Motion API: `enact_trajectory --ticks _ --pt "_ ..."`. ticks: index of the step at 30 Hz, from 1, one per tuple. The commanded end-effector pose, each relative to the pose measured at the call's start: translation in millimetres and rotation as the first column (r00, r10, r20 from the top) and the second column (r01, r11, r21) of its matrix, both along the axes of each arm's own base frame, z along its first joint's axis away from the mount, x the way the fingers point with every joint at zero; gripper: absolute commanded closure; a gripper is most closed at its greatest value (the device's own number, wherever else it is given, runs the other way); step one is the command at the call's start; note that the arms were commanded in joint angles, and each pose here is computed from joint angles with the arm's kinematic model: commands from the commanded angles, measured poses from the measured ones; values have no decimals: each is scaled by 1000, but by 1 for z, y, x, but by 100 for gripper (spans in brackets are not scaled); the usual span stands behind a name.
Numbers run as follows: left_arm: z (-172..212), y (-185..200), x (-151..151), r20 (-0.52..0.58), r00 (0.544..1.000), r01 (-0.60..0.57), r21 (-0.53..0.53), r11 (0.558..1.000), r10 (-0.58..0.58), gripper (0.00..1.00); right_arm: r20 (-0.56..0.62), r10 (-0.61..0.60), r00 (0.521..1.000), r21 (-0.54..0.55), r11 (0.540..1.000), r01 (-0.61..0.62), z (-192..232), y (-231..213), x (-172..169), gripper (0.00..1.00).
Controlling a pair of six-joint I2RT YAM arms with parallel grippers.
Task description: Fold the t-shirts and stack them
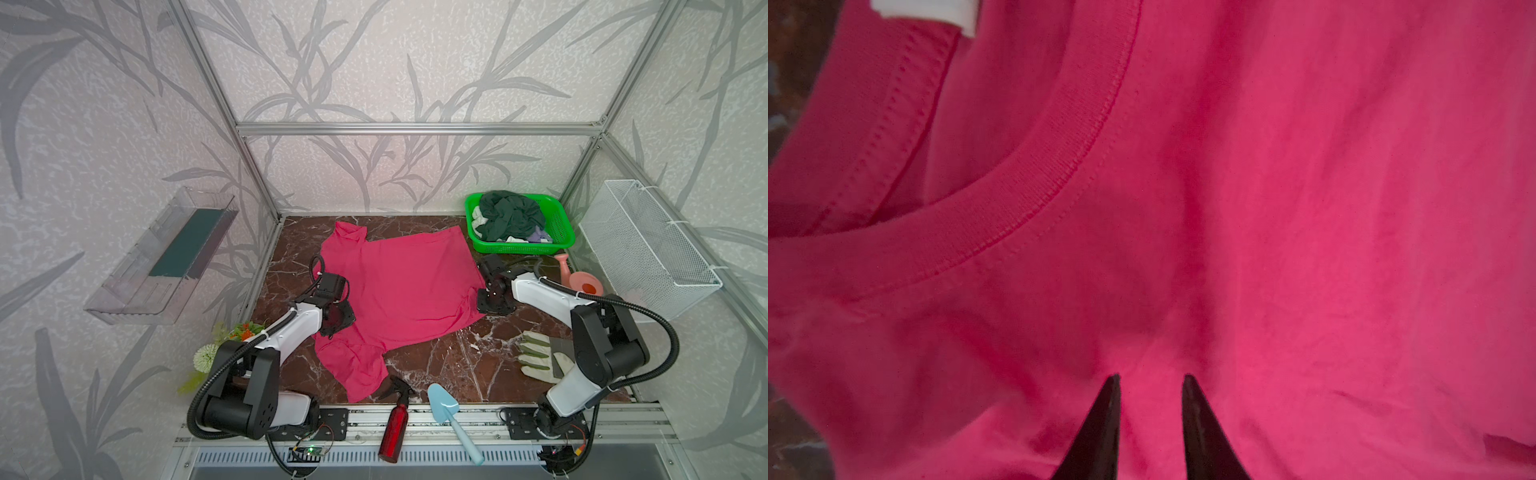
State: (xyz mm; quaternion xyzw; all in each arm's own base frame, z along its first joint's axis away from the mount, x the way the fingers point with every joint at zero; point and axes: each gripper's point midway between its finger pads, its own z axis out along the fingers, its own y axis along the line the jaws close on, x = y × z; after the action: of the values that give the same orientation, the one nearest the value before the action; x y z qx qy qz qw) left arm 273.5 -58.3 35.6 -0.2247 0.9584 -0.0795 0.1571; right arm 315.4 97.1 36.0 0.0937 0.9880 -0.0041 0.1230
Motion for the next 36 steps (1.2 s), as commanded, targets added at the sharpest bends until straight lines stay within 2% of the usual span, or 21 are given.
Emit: enact_trajectory --ticks 1,9,18,20,23,26,30,36 --pt "1 1 -4 -3 1000 6 12 1000 -6 72 26 -6 1000 8 1000 6 2 3 11 58" --pt "0 1 -3 -4 1000 7 12 1000 -7 72 16 -7 1000 -8 1000 7 -5 6 26 58" --pt "0 0 -3 -5 1000 10 8 1000 -9 72 17 -10 1000 -42 999 11 -11 4 36 65" --pt "0 0 -3 -5 1000 11 6 1000 -11 72 7 -6 1000 -50 999 6 -13 3 36 69" --pt "1 0 -2 -3 1000 11 6 1000 -11 72 7 -4 1000 -49 999 4 -12 3 36 87" --pt "2 0 -3 0 1000 9 6 1000 -9 72 8 -2 1000 -49 999 2 -11 3 34 94" --pt "1 0 -3 -3 1000 10 4 1000 -10 72 19 -1 1000 -46 999 2 -5 1 30 94" --pt "0 -1 -2 2 1000 10 -1 1000 -10 72 48 3 999 -28 1000 -2 6 0 24 90"
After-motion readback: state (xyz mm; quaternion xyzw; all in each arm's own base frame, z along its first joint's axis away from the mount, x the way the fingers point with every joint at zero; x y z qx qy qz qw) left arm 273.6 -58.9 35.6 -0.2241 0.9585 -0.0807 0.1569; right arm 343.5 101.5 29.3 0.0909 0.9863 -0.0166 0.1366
